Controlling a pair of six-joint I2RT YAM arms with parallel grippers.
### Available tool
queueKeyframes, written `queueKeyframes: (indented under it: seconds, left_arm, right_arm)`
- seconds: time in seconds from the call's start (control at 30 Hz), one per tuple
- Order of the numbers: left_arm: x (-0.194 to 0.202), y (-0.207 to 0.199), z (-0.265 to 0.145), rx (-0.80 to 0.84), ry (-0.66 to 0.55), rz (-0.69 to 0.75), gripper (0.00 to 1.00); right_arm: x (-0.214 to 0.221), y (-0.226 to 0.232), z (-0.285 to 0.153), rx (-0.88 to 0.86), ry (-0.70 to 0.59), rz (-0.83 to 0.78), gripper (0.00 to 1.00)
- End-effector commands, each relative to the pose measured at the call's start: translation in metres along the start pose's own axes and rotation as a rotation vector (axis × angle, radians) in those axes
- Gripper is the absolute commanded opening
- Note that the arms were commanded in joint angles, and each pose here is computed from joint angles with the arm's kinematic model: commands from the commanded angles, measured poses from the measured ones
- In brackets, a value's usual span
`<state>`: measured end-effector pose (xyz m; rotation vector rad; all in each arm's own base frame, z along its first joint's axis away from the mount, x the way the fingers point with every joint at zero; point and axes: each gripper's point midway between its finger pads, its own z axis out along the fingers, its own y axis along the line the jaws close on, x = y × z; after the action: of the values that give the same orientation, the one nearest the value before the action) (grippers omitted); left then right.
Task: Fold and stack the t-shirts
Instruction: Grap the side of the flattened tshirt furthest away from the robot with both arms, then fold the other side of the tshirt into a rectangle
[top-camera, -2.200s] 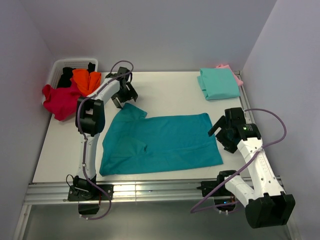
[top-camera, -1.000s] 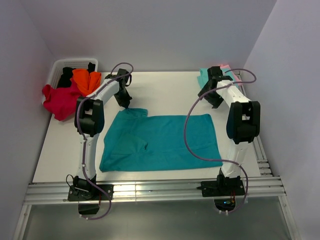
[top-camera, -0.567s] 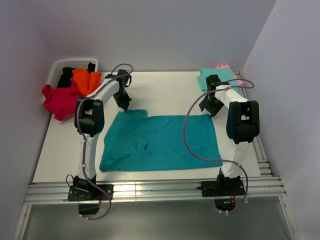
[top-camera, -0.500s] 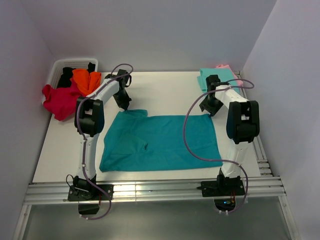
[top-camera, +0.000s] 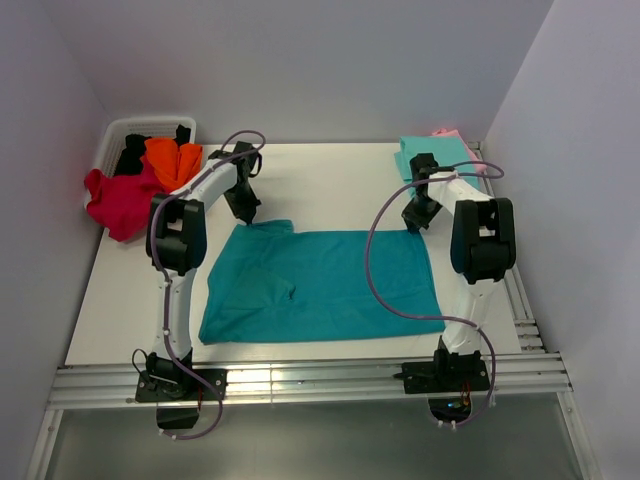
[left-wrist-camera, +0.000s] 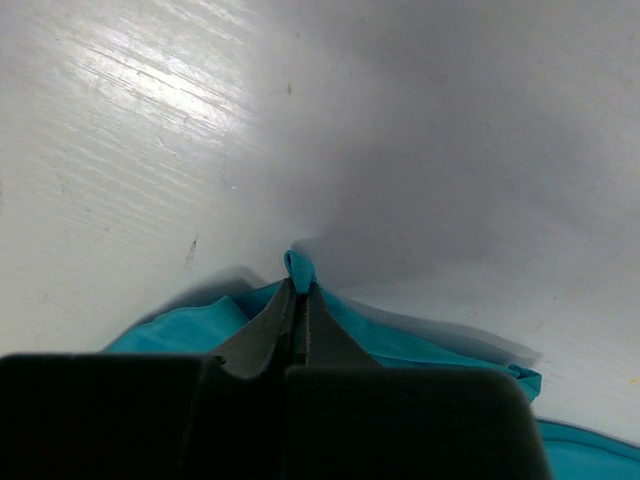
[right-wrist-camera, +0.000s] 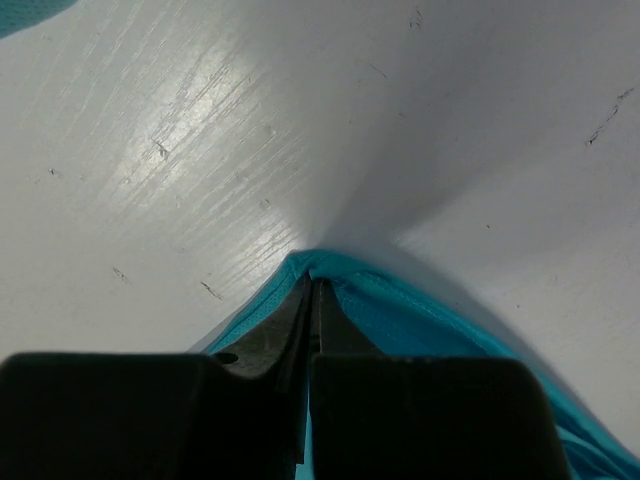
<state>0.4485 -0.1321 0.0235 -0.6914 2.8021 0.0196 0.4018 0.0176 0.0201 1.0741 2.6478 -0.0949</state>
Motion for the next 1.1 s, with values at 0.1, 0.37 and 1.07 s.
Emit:
queueKeyframes:
  seconds: [0.1,0.37,1.07]
  left_arm:
    - [-0.035,0.001,-0.059,0.024,-0.139,0.01,0.0]
    - [-0.038,0.009,-0.093,0.045,-0.189,-0.001,0.0]
    - [0.069,0.091,-0.145,0.062,-0.22,-0.029,0.0]
  right_arm:
    - [-0.026,0.013,-0.039,-0.064,-0.085,0.004,0.0]
    - [-0.039,0.018,-0.094,-0.152,-0.147,0.025,0.0]
    - [0.025,-0.052,-0.114,-0.155,-0.171,0.036,0.0]
